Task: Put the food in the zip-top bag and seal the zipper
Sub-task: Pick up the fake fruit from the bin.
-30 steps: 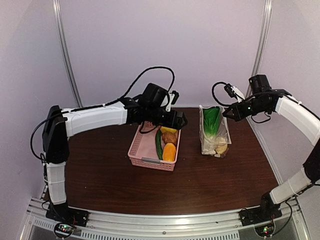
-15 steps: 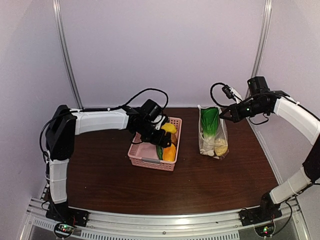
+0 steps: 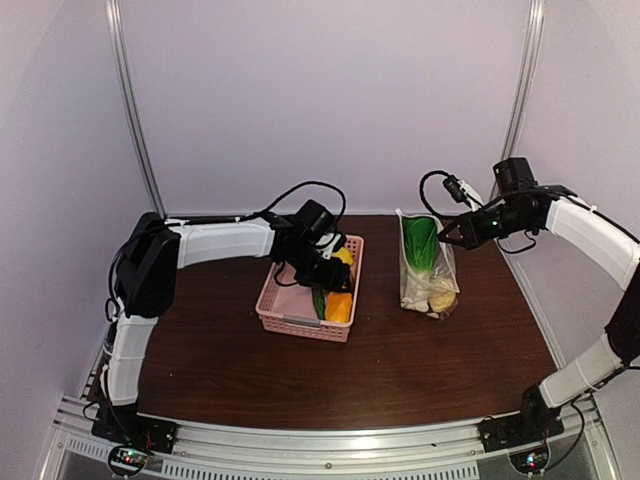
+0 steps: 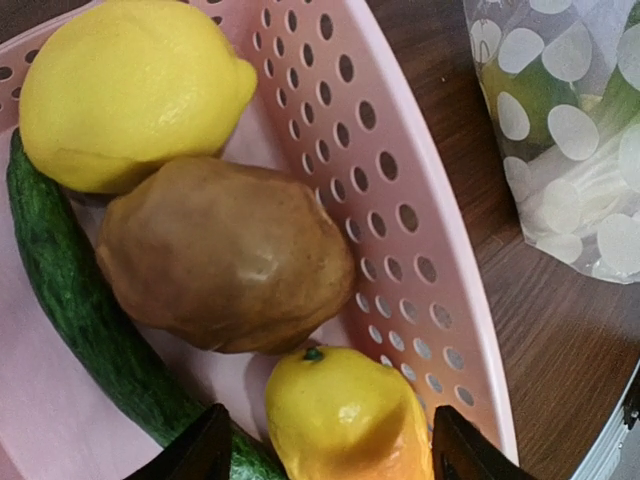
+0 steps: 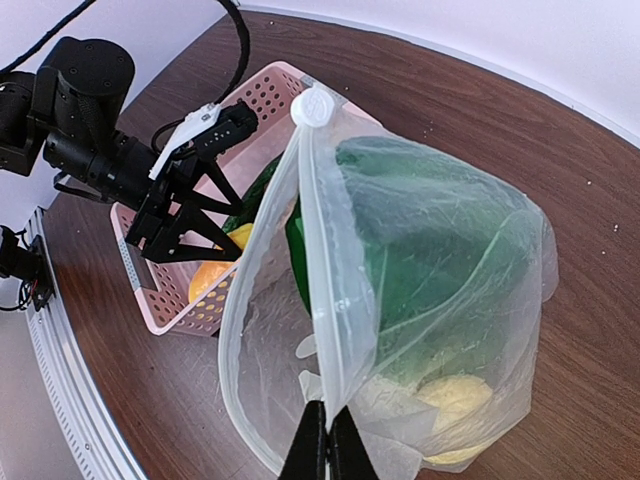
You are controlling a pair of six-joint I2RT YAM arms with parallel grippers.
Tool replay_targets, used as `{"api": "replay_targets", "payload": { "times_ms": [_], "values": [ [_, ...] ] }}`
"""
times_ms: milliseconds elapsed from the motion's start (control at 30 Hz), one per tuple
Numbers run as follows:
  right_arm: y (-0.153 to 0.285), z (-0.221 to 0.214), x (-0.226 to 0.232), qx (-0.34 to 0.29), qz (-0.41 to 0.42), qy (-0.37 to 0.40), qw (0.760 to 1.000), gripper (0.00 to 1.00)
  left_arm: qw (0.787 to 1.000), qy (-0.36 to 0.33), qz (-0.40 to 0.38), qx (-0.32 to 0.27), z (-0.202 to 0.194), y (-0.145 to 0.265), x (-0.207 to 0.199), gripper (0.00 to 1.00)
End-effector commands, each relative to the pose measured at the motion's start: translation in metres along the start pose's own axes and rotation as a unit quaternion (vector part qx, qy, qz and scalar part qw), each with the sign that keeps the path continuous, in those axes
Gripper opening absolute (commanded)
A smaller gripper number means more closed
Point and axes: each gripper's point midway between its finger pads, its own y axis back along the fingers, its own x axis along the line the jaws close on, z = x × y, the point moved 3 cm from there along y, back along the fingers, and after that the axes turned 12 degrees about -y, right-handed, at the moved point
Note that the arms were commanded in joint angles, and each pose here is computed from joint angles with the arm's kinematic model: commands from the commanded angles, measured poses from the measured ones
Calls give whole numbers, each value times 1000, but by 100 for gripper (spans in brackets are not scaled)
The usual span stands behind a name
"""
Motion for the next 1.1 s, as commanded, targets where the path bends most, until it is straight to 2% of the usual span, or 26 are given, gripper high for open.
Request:
{"api": "replay_targets", "payload": {
  "times_ms": [0,300,433,533,733,800,900,967,1067],
  "values": [
    [-1,-2,4,1,11,-2,1000,0,999,12,-29,18,-1,-13,-3,68],
    [-2,-5,3,3,8,-1,1000,0,998,19,-34,57,-18,-17,-2,66],
    [-2,-4,3,2,8,-1,1000,0,998,14,-27,49,-14,-11,-2,54],
    [-1,-4,4,3,6,-1,1000,0,1000,6,-15,22,2,9,-4,45],
    [8,1,4,6,-16,4,1000,0,997,-22,41,-62,45,76,-6,33],
    [16,8,7,6,-23,10,1000,0,994,-25,58,-90,56,98,-6,32],
    [28,16,13,8,-28,7,1000,0,986,-40,52,-156,77,134,-18,27],
    [34,22,16,19,-33,5,999,0,973,-68,22,-220,88,154,-39,23],
    [37,24,16,27,-39,-8,999,0,933,-120,-38,-336,103,191,-84,19]
  ]
}}
